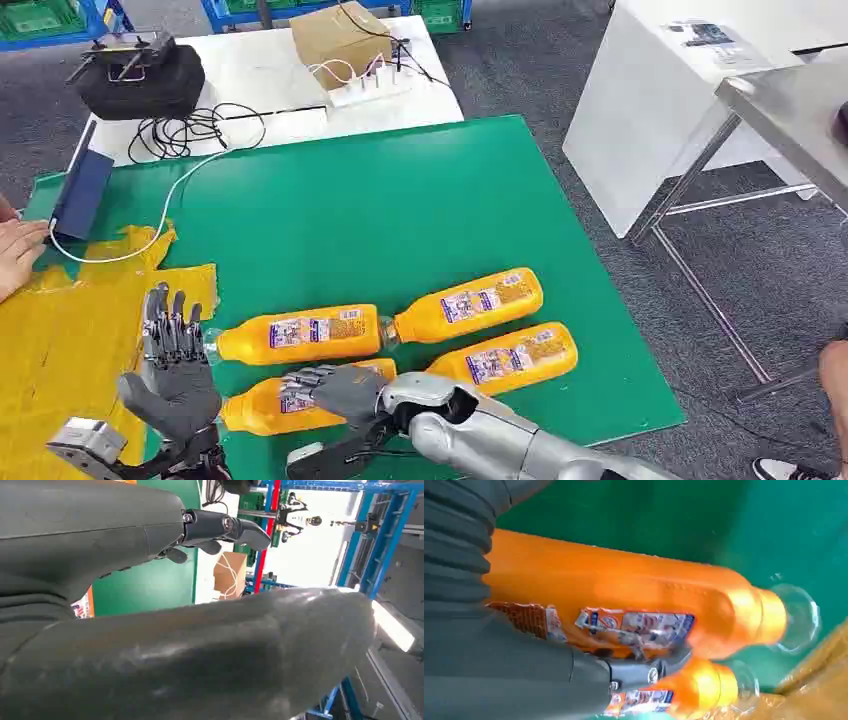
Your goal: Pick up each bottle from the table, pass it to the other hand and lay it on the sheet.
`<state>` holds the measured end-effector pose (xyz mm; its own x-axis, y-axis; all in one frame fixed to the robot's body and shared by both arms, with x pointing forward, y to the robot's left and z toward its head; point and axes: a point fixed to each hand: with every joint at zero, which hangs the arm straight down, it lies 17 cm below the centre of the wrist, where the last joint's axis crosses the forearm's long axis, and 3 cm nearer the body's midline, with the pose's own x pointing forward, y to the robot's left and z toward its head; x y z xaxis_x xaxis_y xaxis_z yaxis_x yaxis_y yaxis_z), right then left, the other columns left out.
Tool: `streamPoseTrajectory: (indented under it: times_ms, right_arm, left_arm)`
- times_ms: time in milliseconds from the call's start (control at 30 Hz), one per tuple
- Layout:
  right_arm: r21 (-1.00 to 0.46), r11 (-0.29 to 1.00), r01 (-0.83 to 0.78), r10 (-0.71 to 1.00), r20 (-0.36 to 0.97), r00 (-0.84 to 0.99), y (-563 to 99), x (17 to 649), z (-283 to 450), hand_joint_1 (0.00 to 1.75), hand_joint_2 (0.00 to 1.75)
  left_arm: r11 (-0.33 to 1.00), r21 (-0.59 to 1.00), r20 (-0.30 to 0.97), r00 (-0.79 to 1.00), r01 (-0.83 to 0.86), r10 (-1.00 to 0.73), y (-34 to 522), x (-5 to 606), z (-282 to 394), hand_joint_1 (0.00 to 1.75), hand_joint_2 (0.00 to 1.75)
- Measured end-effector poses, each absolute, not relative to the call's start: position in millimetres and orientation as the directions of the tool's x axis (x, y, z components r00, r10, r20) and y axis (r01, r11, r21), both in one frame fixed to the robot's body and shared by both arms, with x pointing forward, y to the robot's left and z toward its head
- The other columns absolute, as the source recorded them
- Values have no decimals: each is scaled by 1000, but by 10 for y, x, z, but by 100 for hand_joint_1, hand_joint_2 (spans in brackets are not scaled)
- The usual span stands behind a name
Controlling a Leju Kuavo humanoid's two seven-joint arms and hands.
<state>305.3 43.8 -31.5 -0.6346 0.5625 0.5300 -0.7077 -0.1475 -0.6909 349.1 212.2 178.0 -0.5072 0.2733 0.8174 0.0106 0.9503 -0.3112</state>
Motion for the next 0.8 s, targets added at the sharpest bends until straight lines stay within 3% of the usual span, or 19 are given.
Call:
streamPoseTrajectory:
  times_ms: [33, 67, 100, 200, 233, 533, 733, 767, 800]
  right_arm:
    - [-694, -193, -693, 581, 488, -651, 346, 3095, -388, 0, 175]
    - [-698, -230, -678, 596, 450, -665, 254, 3142, -444, 126, 175]
    - [-701, -273, -658, 612, 401, -681, 147, 3177, -529, 147, 175]
    - [-729, -340, -594, 646, 278, -711, -74, 3289, -683, 147, 175]
    - [-736, -351, -579, 650, 253, -716, -108, 3306, -708, 175, 175]
    - [-758, -443, -478, 662, 83, -745, -313, 3468, -814, 175, 175]
    - [-753, -427, -502, 673, 106, -732, -343, 3476, -826, 175, 175]
    - [-753, -395, -527, 685, 141, -715, -307, 3464, -810, 175, 175]
    - [-755, -330, -567, 700, 207, -684, -221, 3437, -775, 175, 175]
  left_arm:
    - [950, -311, 818, -506, 9, 273, 2126, 3492, 1773, 0, 0]
    - [951, -310, 819, -505, 8, 272, 2129, 3491, 1765, 0, 0]
    - [950, -311, 820, -504, 5, 271, 2136, 3490, 1761, 0, 0]
    - [947, -320, 820, -502, -4, 275, 2164, 3478, 1742, 0, 0]
    - [947, -320, 821, -500, -6, 275, 2169, 3471, 1731, 0, 0]
    - [937, -346, 822, -498, -49, 277, 2295, 3452, 1677, 0, 0]
    - [803, -484, 814, -516, -349, 266, 3053, 3350, 1471, 0, 0]
    - [781, -498, 811, -520, -377, 266, 3156, 3313, 1445, 0, 175]
    - [757, -515, 808, -524, -402, 271, 3241, 3284, 1422, 0, 175]
